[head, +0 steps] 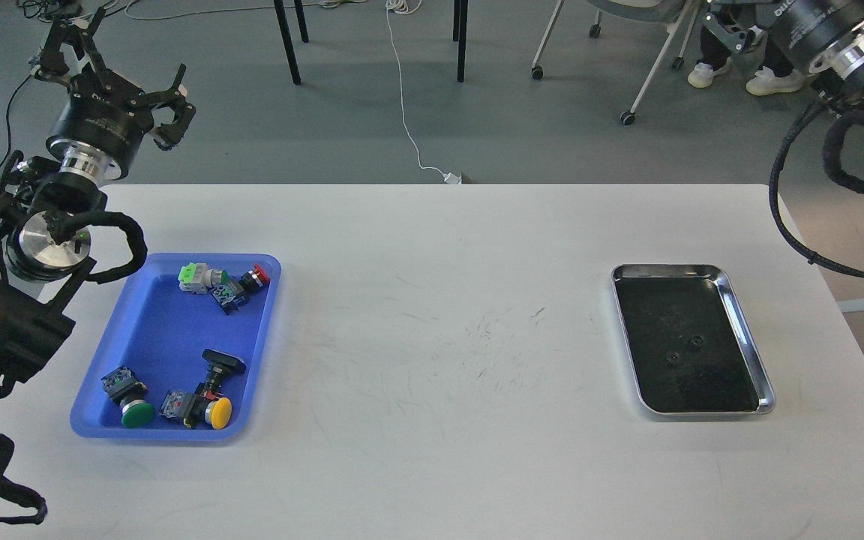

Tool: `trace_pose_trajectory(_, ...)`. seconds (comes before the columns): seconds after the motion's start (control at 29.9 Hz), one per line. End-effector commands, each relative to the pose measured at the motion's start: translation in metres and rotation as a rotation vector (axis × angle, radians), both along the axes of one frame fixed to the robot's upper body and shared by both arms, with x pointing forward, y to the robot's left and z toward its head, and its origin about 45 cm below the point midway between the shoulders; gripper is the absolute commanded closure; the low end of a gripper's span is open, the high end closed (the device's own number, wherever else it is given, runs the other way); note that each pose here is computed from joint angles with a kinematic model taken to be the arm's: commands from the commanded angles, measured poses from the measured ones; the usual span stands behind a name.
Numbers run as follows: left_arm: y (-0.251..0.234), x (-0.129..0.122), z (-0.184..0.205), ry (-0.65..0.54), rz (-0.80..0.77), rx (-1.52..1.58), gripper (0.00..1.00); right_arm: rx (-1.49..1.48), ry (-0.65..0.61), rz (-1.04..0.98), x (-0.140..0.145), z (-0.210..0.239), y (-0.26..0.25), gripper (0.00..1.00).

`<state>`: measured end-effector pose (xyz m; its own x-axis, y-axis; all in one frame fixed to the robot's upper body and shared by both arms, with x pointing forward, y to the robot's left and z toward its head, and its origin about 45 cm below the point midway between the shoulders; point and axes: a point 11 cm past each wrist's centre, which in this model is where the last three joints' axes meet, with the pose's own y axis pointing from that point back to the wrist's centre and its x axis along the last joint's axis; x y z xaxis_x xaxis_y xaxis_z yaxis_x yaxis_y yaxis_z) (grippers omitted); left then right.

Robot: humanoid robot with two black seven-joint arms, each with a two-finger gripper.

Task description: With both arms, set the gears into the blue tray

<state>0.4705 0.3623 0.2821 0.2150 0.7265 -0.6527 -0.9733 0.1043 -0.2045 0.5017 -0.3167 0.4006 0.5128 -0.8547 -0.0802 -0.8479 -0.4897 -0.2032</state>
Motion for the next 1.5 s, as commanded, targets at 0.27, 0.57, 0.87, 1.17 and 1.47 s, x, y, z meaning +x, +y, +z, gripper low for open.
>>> trace_pose_trajectory(0.27, 0.008, -0.002, 0.001, -0.003, 0.019, -0.011, 0.02, -0.9, -0.086, 0.337, -0.014, -0.012, 0.092, 0.01)
trace_pose_trajectory(0.57, 0.01, -0.002, 0.001, -0.006, 0.025, -0.01, 0.02, -1.64, -0.216, 0.772, -0.05, -0.078, 0.112, 0.05)
trace_pose_trajectory(0.87, 0.01, -0.003, 0.0, -0.002, 0.023, -0.007, 0.02, -1.958, -0.129, 1.064, -0.086, -0.147, 0.056, 0.21)
trace_pose_trajectory(1.17, 0.013, -0.006, -0.007, 0.011, 0.028, -0.003, 0.02, -1.939, -0.065, 1.111, -0.119, -0.191, 0.006, 0.28)
trace_pose_trajectory(1.47, 0.01, -0.007, -0.011, 0.02, 0.026, -0.006, 0.02, -1.929, -0.011, 1.164, -0.143, -0.208, -0.019, 0.38)
